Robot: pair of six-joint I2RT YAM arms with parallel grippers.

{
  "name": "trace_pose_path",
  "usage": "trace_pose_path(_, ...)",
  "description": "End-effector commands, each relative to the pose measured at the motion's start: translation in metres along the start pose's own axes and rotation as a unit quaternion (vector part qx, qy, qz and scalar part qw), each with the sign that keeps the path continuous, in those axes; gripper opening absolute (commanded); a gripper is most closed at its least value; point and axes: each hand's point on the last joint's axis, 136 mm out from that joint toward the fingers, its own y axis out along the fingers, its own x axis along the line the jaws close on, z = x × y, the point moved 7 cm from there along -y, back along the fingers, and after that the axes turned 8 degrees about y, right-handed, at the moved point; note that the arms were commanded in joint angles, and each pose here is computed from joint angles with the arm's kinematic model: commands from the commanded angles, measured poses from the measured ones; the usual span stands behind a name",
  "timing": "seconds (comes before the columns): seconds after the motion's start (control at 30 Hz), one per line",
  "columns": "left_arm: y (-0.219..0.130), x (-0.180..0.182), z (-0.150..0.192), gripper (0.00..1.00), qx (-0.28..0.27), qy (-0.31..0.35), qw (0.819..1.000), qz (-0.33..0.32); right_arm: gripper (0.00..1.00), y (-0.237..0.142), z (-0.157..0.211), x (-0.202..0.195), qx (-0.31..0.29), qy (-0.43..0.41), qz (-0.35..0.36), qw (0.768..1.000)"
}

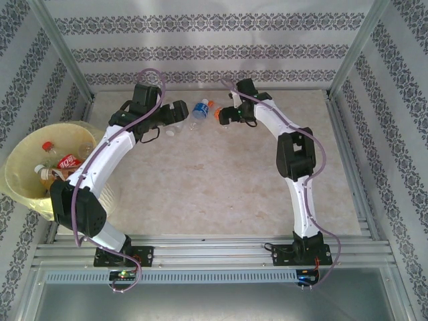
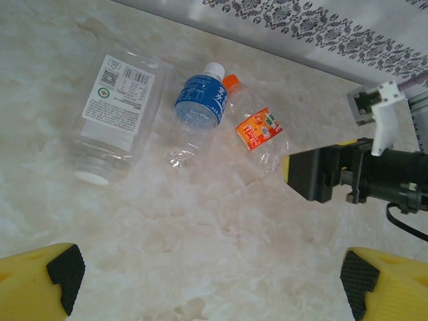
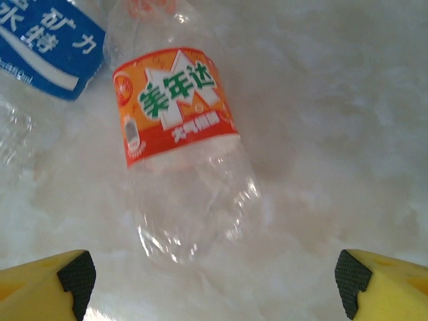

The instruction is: Put the plastic bottles in the bin

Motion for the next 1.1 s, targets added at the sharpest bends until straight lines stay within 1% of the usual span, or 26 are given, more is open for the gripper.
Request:
trace_pose_path(0.0,-0.007,-0.007,-0.009,1.0,-0.041,0.006,0.999,0.02,0.93,0.015,0.006,0.009,0.03,0.041,0.015,0.999)
trace_pose_path(0.2,-0.005,0.0,-0.007,1.0,-0.042,0.016,0.999,-0.004,0.91,0.038,0.005,0.013,0.053,0.039,0.052,0.996)
trace_pose_path(0.27,-0.004,0.0,-0.006,1.0,-0.038,0.021,0.999,-0.008,0.87,0.042,0.007,0.014,0.056,0.042,0.06,0.996)
trace_pose_path(0.33,-0.002,0.001,-0.004,1.0,-0.031,0.025,0.999,-0.012,0.81,0.045,0.008,0.012,0.053,0.05,0.067,0.995)
trace_pose_path(0.43,-0.002,0.001,-0.004,1.0,-0.026,0.029,0.999,-0.014,0.64,0.044,0.006,0.011,0.049,0.059,0.069,0.995)
trace_pose_path(0.53,-0.002,0.001,-0.004,1.0,-0.023,0.029,0.999,-0.013,0.5,0.04,0.006,0.012,0.05,0.06,0.069,0.995)
trace_pose_path(0.63,0.0,0.002,-0.002,1.0,-0.02,0.028,0.999,-0.015,0.41,0.032,0.007,0.014,0.048,0.057,0.064,0.995)
trace_pose_path(0.73,0.001,0.002,0.0,1.0,-0.014,0.025,0.999,-0.015,0.37,0.018,0.008,0.018,0.038,0.053,0.052,0.996)
trace_pose_path(0.9,0.003,0.002,0.002,1.0,-0.011,0.018,1.0,-0.008,0.36,-0.014,0.014,0.018,0.007,0.053,0.031,0.998)
trace_pose_path(1.07,0.012,-0.001,0.003,1.0,-0.008,0.0,1.0,0.01,0.35,-0.045,0.03,0.015,-0.009,0.052,0.019,0.998)
